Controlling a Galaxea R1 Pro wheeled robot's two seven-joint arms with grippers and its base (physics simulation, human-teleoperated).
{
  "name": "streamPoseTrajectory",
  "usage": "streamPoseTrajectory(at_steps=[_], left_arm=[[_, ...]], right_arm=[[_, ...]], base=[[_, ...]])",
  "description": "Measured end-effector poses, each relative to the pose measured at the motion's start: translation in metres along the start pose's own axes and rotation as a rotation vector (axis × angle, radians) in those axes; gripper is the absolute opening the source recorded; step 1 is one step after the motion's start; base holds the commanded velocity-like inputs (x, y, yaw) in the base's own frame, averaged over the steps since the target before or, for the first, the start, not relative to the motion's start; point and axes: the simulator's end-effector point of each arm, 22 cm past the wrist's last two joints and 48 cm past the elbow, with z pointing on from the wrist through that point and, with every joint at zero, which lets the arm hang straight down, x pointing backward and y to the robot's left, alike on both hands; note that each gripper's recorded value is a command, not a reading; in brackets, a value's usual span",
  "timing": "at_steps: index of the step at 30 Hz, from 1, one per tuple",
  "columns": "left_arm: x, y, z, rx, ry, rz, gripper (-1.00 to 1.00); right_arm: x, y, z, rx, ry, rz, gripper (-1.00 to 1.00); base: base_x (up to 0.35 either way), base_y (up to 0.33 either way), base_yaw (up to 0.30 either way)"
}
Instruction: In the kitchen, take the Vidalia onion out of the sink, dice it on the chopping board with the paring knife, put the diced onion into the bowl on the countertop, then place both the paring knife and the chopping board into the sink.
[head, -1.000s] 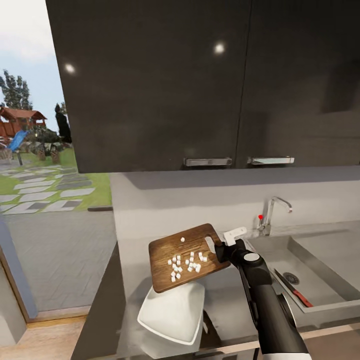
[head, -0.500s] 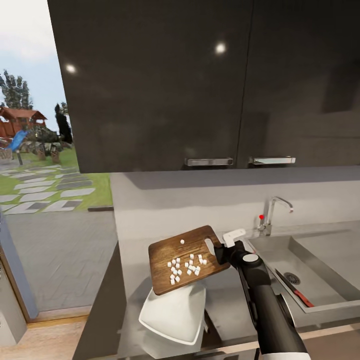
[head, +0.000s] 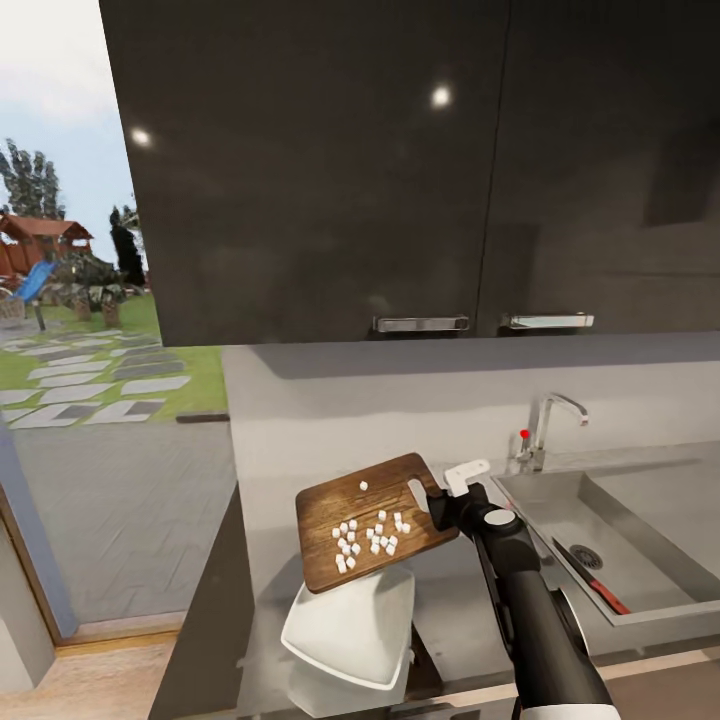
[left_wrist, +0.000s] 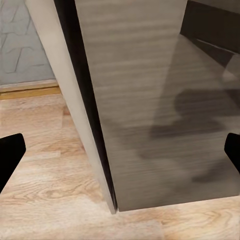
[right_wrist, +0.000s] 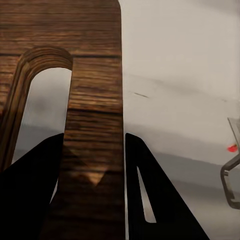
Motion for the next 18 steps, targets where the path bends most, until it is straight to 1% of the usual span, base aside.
streamPoseTrajectory(at_steps=[5,11,18], left_arm=[[0.0,0.0,0.0,0.0,0.0,0.0,1.0],[0.0,0.0,0.0,0.0,0.0,0.0,1.0],[0.0,0.0,0.0,0.0,0.0,0.0,1.0]], right_arm=[[-0.0002,-0.0002,0.0001,0.0,-0.002,0.0,-1.0],[-0.0008,0.0,0.0004,-0.001,-0.006,-0.003,-1.0],[0.0022,0.005,0.0053,-0.014,-0.015,-0.014,-1.0]], base=[[0.004,0.004,0.0],[0.075,0.065,0.0],[0.004,0.004,0.0]])
